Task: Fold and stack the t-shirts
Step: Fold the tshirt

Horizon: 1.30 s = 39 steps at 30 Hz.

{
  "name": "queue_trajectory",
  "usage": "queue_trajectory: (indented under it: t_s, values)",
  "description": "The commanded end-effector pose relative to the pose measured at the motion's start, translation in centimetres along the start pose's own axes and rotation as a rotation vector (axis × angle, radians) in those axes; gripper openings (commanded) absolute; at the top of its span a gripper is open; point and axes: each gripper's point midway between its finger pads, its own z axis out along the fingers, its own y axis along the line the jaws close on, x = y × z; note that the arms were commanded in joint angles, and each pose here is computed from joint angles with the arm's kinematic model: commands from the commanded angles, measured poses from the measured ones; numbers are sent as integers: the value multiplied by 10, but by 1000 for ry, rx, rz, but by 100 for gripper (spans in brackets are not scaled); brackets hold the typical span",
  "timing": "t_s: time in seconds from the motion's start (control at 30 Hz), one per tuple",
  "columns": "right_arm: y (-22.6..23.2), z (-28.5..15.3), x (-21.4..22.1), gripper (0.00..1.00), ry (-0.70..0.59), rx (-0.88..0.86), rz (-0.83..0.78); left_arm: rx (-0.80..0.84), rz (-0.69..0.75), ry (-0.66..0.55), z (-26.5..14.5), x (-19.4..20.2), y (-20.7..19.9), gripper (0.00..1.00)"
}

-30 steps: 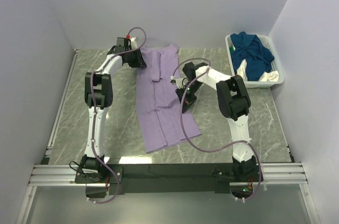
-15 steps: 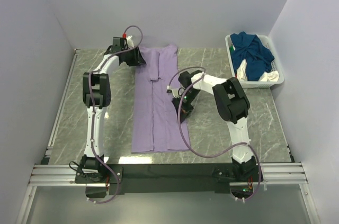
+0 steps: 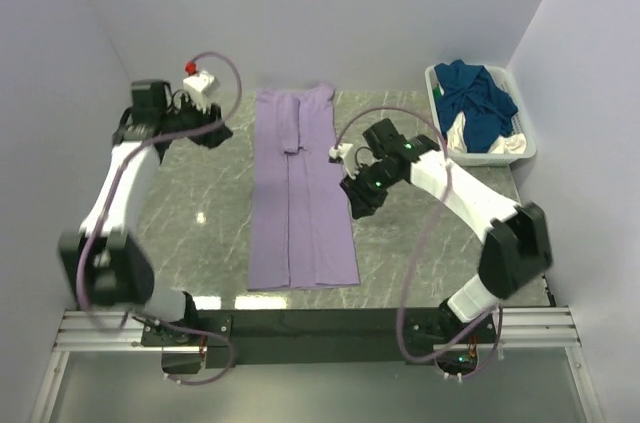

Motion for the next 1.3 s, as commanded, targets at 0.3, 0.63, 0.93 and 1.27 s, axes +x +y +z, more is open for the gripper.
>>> queue_trajectory:
  t_s: [0.3,0.63,0.93,1.27]
  values:
    - [55,39,68,38,112,188,-601,483,733,294,-82,212,-171,50]
    - [79,86,92,38,176,158,-707,630,892,351,-75,268,-219,50]
    - [84,94,114,42,215,108,-699,636,940,367,-63,288,-225,53]
    - [78,100,133,45,255,110,-711,630,947,400,-56,301,-221,47]
